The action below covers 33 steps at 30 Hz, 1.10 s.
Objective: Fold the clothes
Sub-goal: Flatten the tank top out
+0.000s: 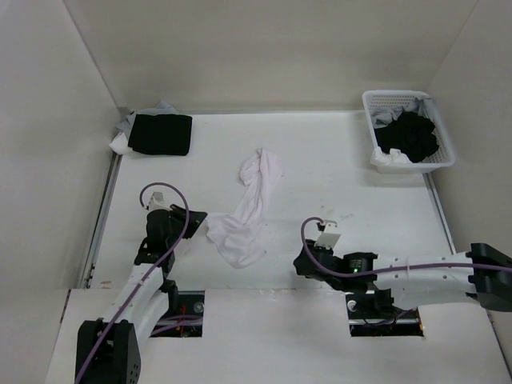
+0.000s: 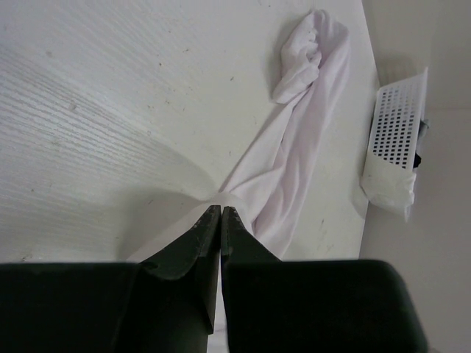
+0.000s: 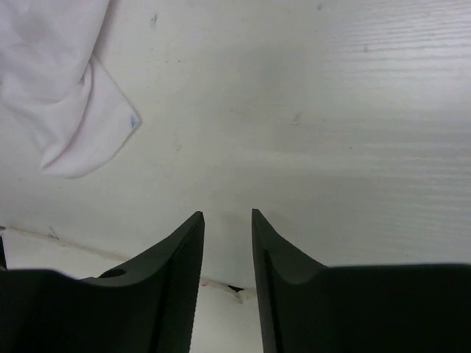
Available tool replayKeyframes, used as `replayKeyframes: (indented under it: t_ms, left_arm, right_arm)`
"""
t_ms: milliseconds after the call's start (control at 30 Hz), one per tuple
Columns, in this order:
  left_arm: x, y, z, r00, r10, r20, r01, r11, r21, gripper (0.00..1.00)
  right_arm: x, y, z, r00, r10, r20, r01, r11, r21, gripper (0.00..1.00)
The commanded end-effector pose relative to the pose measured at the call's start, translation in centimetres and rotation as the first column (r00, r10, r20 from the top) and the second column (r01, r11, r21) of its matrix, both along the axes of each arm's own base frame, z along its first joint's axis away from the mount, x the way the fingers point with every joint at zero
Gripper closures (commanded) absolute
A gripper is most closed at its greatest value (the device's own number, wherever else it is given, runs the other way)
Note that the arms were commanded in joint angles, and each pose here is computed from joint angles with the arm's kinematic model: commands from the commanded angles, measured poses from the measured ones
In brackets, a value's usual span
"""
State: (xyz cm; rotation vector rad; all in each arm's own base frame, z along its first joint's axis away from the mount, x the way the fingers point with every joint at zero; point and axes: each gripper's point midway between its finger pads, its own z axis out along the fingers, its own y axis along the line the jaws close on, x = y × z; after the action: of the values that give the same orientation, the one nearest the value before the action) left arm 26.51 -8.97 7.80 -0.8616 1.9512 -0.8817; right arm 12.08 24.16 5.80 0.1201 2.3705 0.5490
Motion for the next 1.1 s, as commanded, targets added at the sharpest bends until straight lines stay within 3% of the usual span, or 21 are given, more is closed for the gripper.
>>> replayKeyframes:
  t_ms: [0,100,267,500,667,800,933,1067]
  left_arm:
    - [0.9,-0.1,2.9,0.996,0.010,0.087,-0.008,1.000,-0.026,0.99]
    - [0.8,-0.1,3.0,0.996,0.010,0.089,-0.008,1.000,-0.023,0.99]
    - [1.2,0.3,3.5,0.994,0.027,0.104,-0.026,1.000,-0.011,0.99]
    - [1.1,0.1,3.4,0.995,0.016,0.101,-0.016,1.000,-0.004,0.99]
    - [1.2,0.1,3.3,0.995,0.015,0.102,-0.015,1.000,-0.001,0.99]
    - [1.5,0.2,3.9,0.993,0.019,0.118,-0.019,1.000,-0.001,0.99]
    - [2.2,0.2,6.4,0.985,0.030,0.167,-0.028,0.999,-0.016,1.00]
    - [3.0,0.1,14.4,0.939,0.069,0.336,-0.051,0.997,-0.063,1.00]
  right_arm:
    - [0.5,-0.7,1.4,0.993,-0.116,-0.006,0.116,0.991,0.068,0.60]
    - [0.4,2.0,2.1,0.999,-0.039,-0.015,0.041,0.994,0.101,0.51]
    - [2.9,7.2,1.1,0.996,0.084,0.017,-0.085,0.996,0.030,0.58]
    - [5.9,11.4,-1.0,0.993,0.114,0.019,-0.115,0.993,0.012,0.56]
    - [5.5,11.7,-3.3,0.991,0.125,-0.037,-0.126,0.992,-0.010,0.64]
    - [5.5,12.2,-3.6,0.990,0.129,-0.054,-0.127,0.991,0.027,0.90]
    - [6.7,11.1,1.0,0.995,0.091,0.046,-0.095,0.992,0.083,1.00]
    - [9.7,5.1,12.0,0.966,-0.034,0.255,0.005,0.994,0.114,1.00]
